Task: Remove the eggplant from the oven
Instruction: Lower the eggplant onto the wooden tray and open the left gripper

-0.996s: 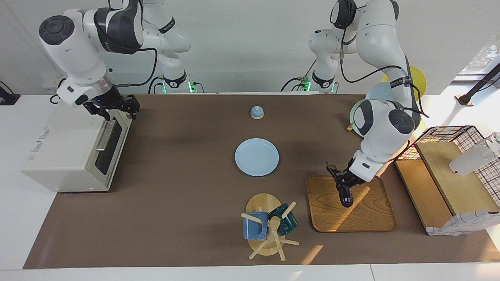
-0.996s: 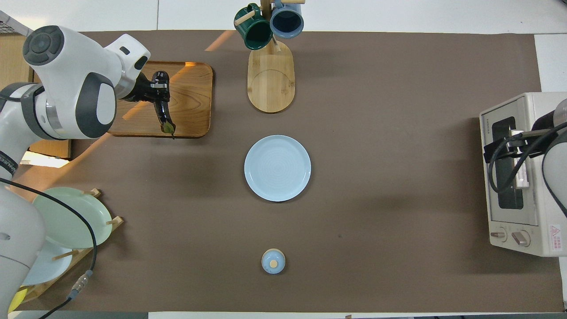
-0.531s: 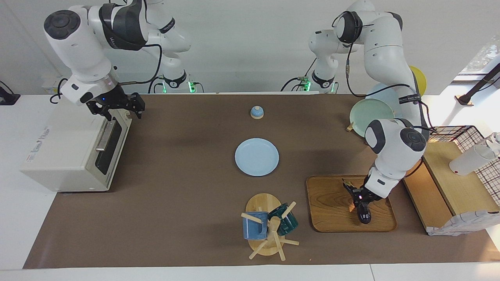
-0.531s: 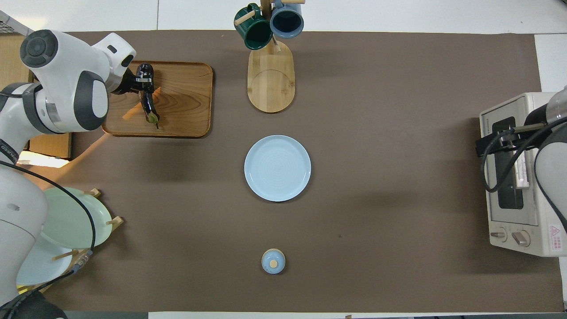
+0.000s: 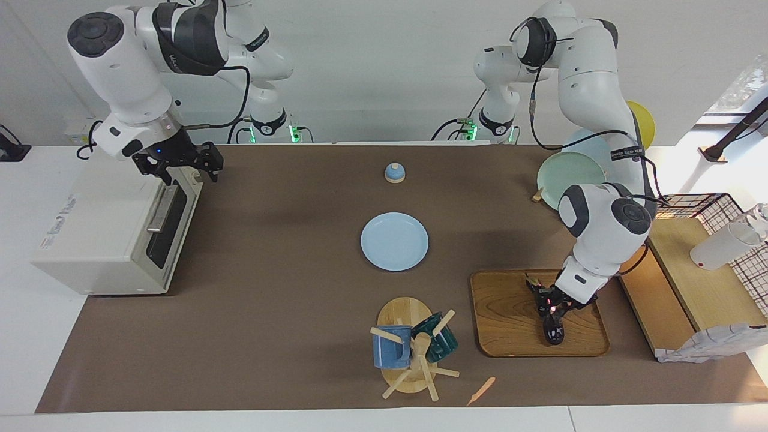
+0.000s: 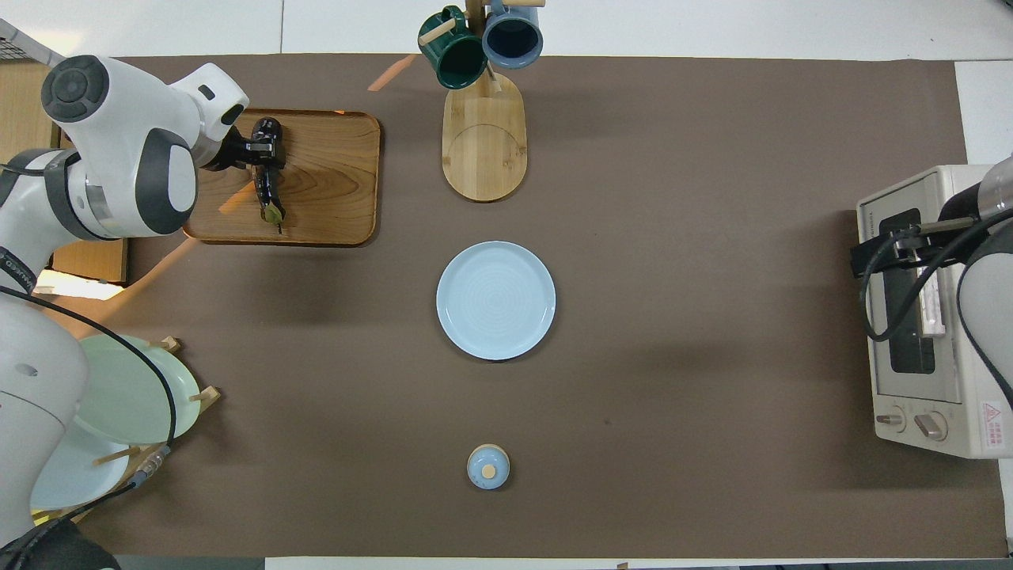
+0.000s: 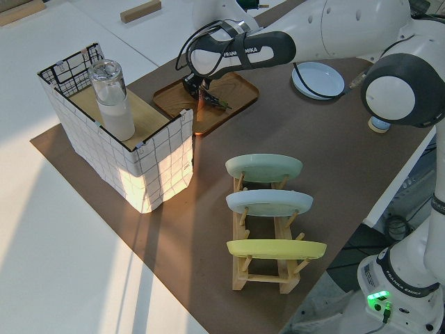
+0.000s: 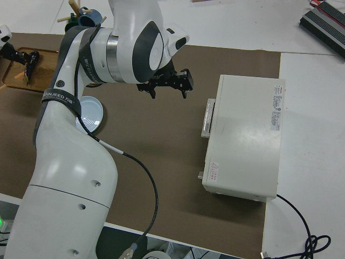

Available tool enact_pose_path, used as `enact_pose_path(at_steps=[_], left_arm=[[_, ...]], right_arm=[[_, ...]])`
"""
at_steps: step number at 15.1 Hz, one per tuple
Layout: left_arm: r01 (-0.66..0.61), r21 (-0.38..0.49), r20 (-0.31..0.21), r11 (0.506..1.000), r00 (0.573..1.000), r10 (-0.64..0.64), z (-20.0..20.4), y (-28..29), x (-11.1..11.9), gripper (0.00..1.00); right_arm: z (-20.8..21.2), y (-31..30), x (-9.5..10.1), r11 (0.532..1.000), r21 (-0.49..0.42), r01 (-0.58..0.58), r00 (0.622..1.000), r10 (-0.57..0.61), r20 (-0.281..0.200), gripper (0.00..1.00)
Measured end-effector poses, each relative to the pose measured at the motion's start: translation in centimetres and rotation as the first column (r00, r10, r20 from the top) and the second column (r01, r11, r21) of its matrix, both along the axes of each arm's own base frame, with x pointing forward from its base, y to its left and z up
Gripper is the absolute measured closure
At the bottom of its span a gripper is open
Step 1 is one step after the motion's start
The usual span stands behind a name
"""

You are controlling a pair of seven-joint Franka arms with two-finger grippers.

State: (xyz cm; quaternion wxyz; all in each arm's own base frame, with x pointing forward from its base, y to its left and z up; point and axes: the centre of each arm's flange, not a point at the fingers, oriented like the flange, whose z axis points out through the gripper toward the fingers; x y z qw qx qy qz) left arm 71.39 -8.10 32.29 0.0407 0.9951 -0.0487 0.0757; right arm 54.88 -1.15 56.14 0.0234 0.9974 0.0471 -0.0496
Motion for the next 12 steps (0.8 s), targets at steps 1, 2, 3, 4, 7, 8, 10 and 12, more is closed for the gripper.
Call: enact_pose_path(at_steps=[1, 2, 3, 4, 7, 8, 10, 12], left_arm=[[0.0, 0.0, 0.004, 1.0, 1.0, 0.0, 0.3, 0.0, 0.0, 0.19], [-0.001, 0.0, 0.012, 1.0, 1.0, 0.001, 0.9, 0.1, 0.1, 0.09], [-0.001, -0.001, 0.02, 1.0, 1.0, 0.001, 1.8, 0.2, 0.1, 0.0], [-0.002, 0.0, 0.018, 1.0, 1.0, 0.002, 3.2, 0.3, -0.1, 0.0], [-0.016, 0.002, -0.018, 1.0, 1.0, 0.016, 9.6, 1.8, -1.8, 0.0], [-0.023, 0.004, -0.033, 1.0, 0.999, 0.023, 11.9, 2.4, -2.7, 0.0], [-0.031, 0.006, -0.058, 0.999, 0.998, 0.032, 16.2, 3.1, -4.6, 0.0], [-0.034, 0.007, -0.069, 0.999, 0.997, 0.035, 19.7, 3.2, -6.5, 0.0]], right_arm=[[0.0, 0.1, 0.0, 1.0, 0.0, -0.002, 1.0, 0.002, 0.0, 0.0], [0.0, 0.1, 0.0, 1.0, 0.0, -0.002, 1.0, 0.002, 0.0, 0.0], [0.0, 0.1, 0.0, 1.0, 0.0, -0.001, 1.0, 0.001, 0.0, 0.0], [0.0, 0.1, 0.0, 1.0, 0.0, -0.001, 1.0, 0.001, 0.001, 0.0], [0.5, 0.4, 0.1, 0.999, 0.041, 0.006, 1.0, -0.006, 0.012, 0.0], [0.8, 0.5, 0.1, 0.999, 0.048, 0.007, 1.0, -0.008, 0.017, 0.0], [1.3, 0.5, -0.1, 0.999, 0.049, 0.007, 1.0, -0.008, 0.027, 0.0], [1.6, 0.5, -0.2, 0.999, 0.05, 0.007, 0.999, -0.008, 0.032, 0.0]])
